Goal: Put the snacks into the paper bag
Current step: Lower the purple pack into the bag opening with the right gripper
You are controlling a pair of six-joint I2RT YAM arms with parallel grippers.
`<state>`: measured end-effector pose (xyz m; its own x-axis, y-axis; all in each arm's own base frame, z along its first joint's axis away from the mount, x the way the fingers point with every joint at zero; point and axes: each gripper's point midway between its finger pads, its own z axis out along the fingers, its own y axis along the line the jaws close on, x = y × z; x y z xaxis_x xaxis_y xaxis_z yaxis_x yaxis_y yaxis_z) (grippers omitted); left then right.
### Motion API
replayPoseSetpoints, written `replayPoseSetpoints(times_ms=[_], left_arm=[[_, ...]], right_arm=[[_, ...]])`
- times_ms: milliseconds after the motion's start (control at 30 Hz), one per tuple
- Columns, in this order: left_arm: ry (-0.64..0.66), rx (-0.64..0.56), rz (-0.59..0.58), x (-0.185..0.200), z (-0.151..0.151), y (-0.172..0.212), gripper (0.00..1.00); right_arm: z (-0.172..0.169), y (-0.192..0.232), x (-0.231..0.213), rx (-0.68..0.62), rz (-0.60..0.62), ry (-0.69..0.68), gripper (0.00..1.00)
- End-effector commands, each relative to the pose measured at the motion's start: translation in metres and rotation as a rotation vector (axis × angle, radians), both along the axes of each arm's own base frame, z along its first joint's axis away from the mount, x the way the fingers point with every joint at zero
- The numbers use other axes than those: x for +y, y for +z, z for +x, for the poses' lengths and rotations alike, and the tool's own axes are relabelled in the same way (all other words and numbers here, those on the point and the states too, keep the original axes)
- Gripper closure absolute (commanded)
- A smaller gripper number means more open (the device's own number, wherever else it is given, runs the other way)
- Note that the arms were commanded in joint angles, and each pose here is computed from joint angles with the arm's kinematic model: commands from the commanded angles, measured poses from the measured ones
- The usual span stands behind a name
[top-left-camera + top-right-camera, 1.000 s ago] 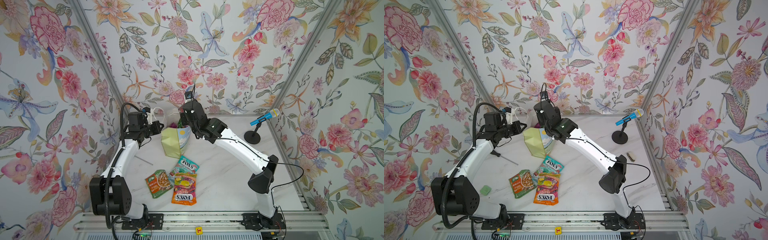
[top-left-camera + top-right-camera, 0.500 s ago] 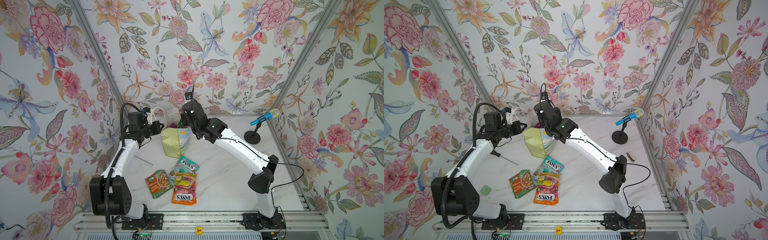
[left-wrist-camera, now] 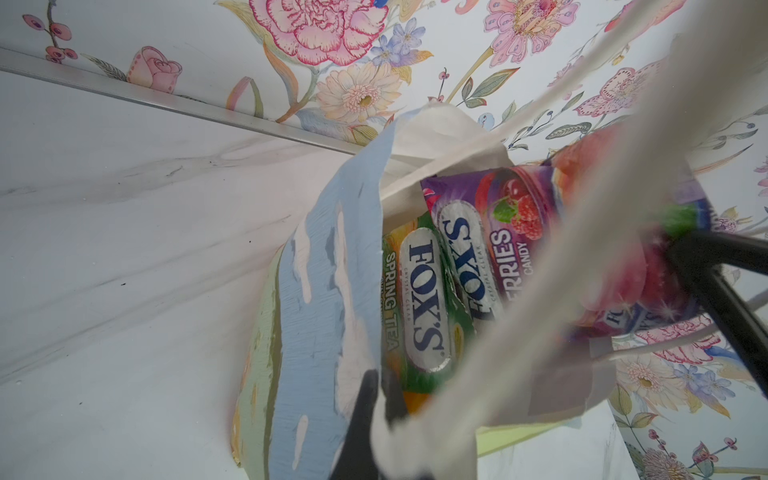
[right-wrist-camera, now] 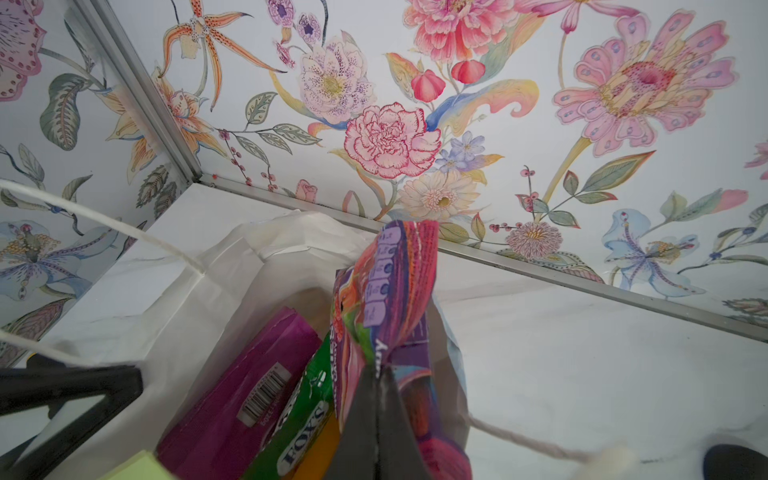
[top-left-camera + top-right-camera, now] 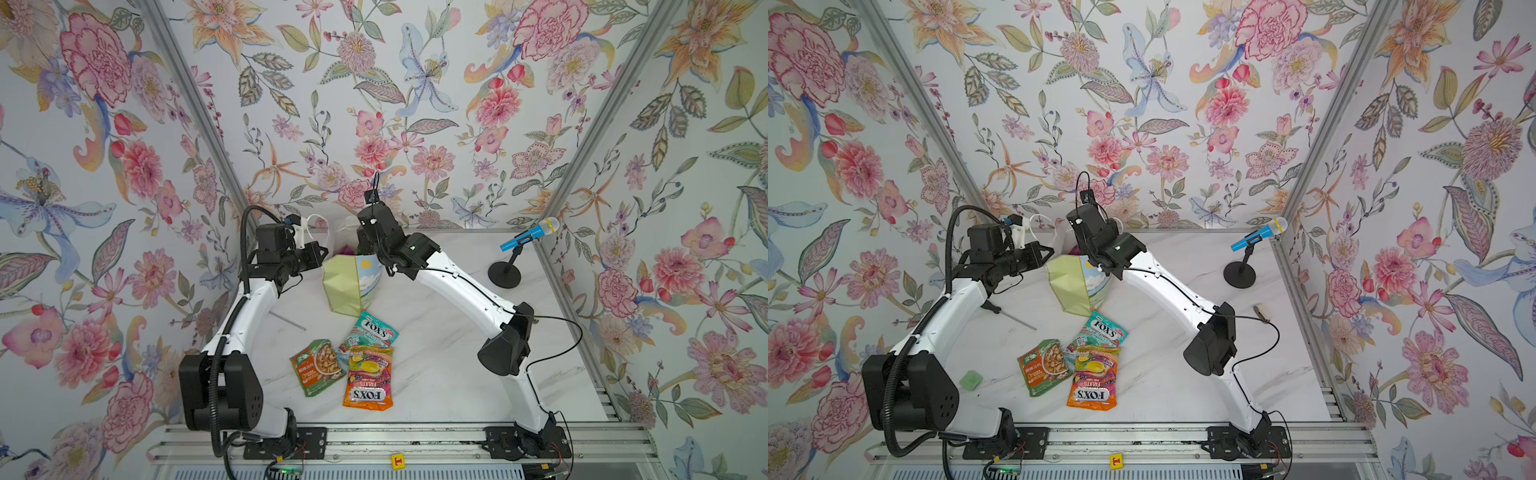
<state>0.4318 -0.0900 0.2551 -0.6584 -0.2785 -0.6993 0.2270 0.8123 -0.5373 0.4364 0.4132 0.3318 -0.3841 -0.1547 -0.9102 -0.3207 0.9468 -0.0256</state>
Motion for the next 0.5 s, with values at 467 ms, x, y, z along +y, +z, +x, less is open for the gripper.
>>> replayPoseSetpoints(times_ms=[467], left_arm=[[-0.016,-0.023,-0.021,-0.002,-0.003,0.008,1.00]], right_arm=[[-0.003,0.038,-0.018,-0.042,0.032,-0.015,1.00]])
